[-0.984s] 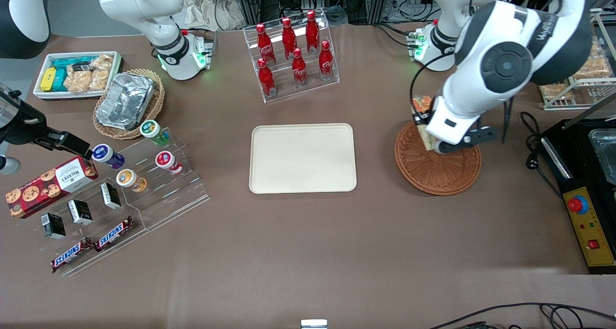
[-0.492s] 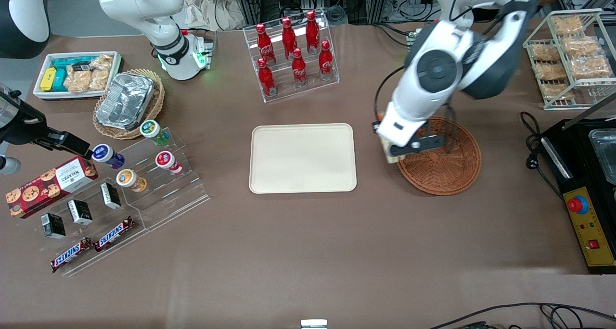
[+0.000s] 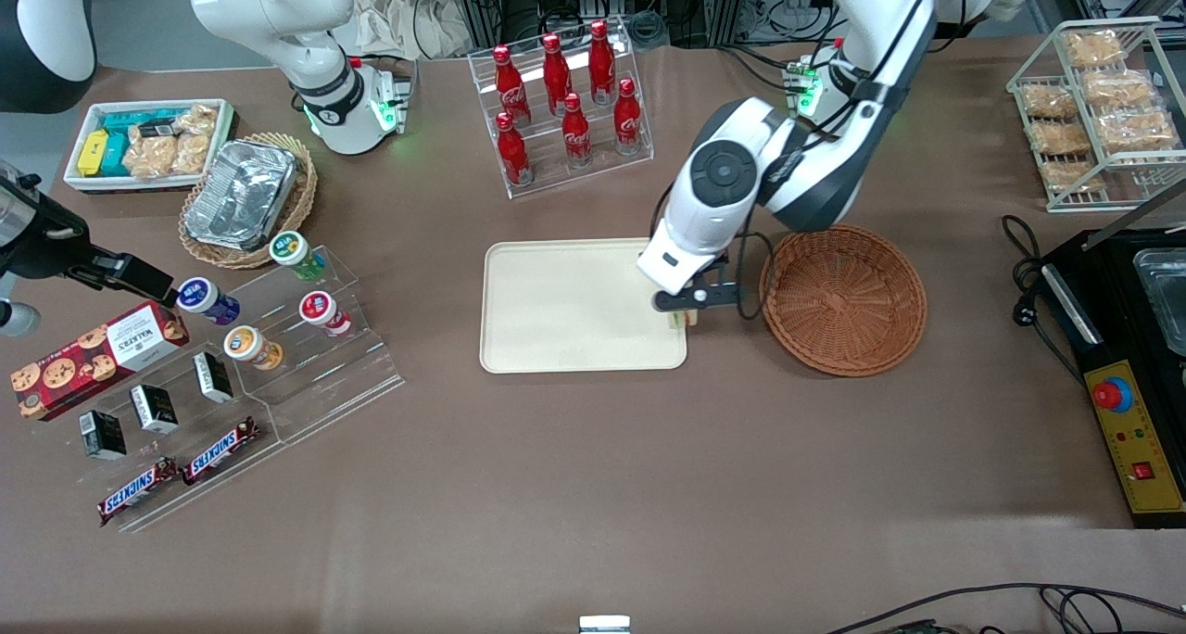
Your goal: Place sandwich from basket to tray
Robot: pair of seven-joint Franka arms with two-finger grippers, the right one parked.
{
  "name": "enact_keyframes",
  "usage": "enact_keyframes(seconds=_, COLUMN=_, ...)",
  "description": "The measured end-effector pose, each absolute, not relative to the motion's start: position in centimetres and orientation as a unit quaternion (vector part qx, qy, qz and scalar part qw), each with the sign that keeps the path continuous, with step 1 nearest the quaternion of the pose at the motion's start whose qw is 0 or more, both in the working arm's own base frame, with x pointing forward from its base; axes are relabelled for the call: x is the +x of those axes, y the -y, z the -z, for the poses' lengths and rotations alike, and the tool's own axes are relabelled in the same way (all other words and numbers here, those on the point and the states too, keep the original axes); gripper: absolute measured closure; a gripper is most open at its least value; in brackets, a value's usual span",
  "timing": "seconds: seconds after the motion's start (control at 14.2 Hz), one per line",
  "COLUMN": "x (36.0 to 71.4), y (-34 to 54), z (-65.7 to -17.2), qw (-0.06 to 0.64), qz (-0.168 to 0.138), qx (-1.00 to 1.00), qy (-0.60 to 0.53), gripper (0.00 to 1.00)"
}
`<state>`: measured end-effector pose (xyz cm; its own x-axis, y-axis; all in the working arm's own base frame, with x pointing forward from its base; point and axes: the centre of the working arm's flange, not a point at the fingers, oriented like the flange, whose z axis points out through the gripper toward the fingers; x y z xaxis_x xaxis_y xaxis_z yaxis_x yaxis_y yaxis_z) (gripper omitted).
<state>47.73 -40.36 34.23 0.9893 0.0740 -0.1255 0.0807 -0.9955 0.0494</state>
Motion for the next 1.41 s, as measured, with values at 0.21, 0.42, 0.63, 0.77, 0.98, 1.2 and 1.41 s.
enact_keyframes(seconds=0.21, x=48.1, y=41.2, z=-31.1, qw=0.039, qz=0.058, qx=0.997, qy=-0.039, gripper=0.88)
enact_keyframes(seconds=0.42, x=48.8, y=41.3, z=-29.0, qw=0.047, qz=0.049, qx=0.997, qy=-0.04, gripper=0.88)
enact_keyframes(seconds=0.63, x=49.0, y=41.3, z=-27.3, qw=0.045, qz=0.044, qx=0.997, qy=-0.035, gripper=0.88)
enact_keyframes(seconds=0.77, x=49.2, y=41.1, z=-26.8, qw=0.042, qz=0.044, qx=0.998, qy=-0.035, gripper=0.73)
enact_keyframes(seconds=0.98, x=49.7, y=40.7, z=-27.3, qw=0.04, qz=0.044, qx=0.997, qy=-0.039, gripper=0.44)
enact_keyframes(seconds=1.2, x=51.5, y=37.8, z=-29.8, qw=0.015, qz=0.065, qx=0.996, qy=-0.054, gripper=0.16)
enact_keyframes(seconds=1.41, x=55.2, y=30.5, z=-35.9, qw=0.01, qz=0.06, qx=0.996, qy=-0.064, gripper=0.0)
